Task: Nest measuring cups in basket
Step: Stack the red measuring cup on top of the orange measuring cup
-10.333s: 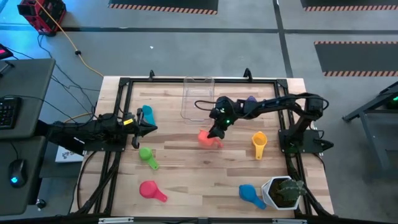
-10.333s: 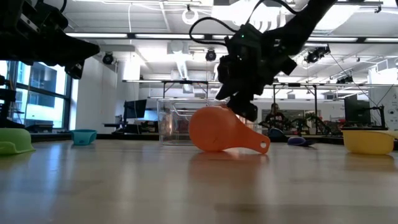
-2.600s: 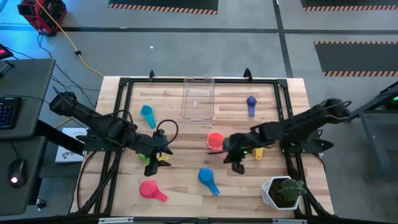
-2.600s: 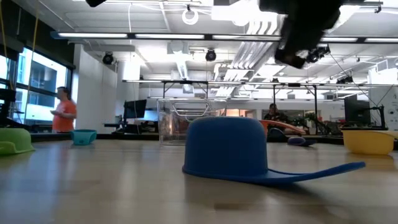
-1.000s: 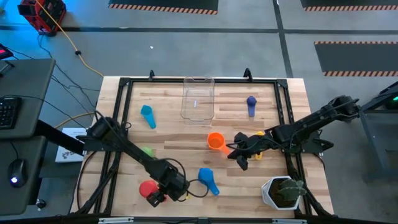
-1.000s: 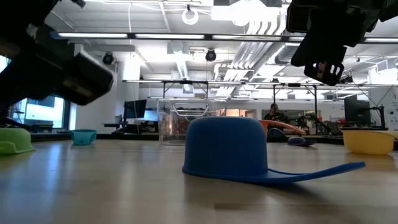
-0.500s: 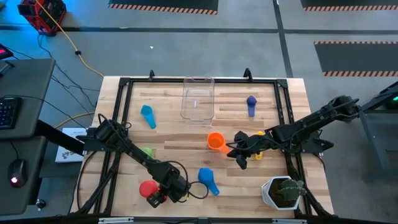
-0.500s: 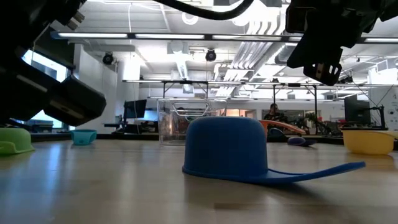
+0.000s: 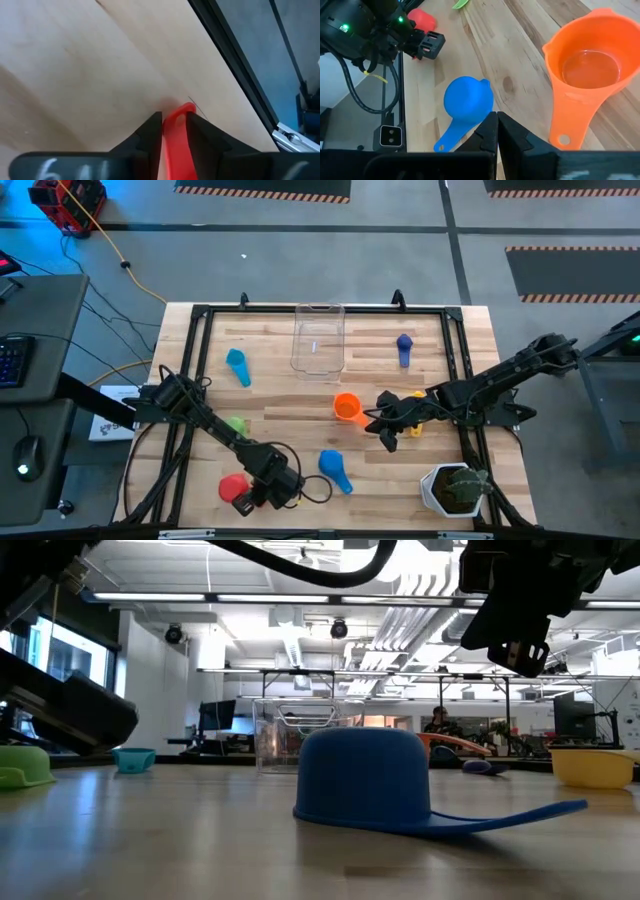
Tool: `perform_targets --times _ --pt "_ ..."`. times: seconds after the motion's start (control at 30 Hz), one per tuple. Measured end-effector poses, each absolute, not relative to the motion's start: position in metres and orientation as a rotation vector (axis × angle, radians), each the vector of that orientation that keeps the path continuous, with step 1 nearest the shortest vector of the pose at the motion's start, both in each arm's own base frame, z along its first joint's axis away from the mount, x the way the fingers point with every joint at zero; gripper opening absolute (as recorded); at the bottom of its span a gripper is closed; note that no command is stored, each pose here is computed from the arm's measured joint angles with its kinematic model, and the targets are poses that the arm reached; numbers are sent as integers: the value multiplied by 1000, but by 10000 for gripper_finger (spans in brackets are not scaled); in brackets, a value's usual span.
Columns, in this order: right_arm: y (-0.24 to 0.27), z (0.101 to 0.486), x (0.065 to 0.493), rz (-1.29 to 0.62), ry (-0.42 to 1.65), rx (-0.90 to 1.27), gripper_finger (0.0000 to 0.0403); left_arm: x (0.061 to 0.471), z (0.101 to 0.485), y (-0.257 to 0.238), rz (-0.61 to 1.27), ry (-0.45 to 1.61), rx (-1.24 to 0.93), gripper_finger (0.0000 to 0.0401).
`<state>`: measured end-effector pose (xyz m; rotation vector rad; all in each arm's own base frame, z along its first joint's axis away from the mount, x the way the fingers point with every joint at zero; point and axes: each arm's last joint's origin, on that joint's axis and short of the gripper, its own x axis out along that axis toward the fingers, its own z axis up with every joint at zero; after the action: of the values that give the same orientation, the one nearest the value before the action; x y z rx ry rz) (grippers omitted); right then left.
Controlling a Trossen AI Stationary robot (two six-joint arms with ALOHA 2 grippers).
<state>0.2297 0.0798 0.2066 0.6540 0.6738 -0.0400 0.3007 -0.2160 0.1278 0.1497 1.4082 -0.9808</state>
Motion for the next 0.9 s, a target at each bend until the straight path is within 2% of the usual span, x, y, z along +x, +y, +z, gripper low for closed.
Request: perform_targets --times 0.1,0.23,0.53,0.73,0.9 --pt "80 207 230 -39 673 654 0 301 128 -216 -980 1407 150 57" --pt "80 207 230 -40 674 654 0 302 129 -214 -982 1406 133 11" --pt "79 207 230 -53 666 650 0 309 155 -187 -900 1391 95 4" --pt "80 207 230 -49 658 653 0 307 216 -148 -742 1250 71 2" --pt "81 212 230 -10 636 667 0 303 289 -113 -442 861 139 1"
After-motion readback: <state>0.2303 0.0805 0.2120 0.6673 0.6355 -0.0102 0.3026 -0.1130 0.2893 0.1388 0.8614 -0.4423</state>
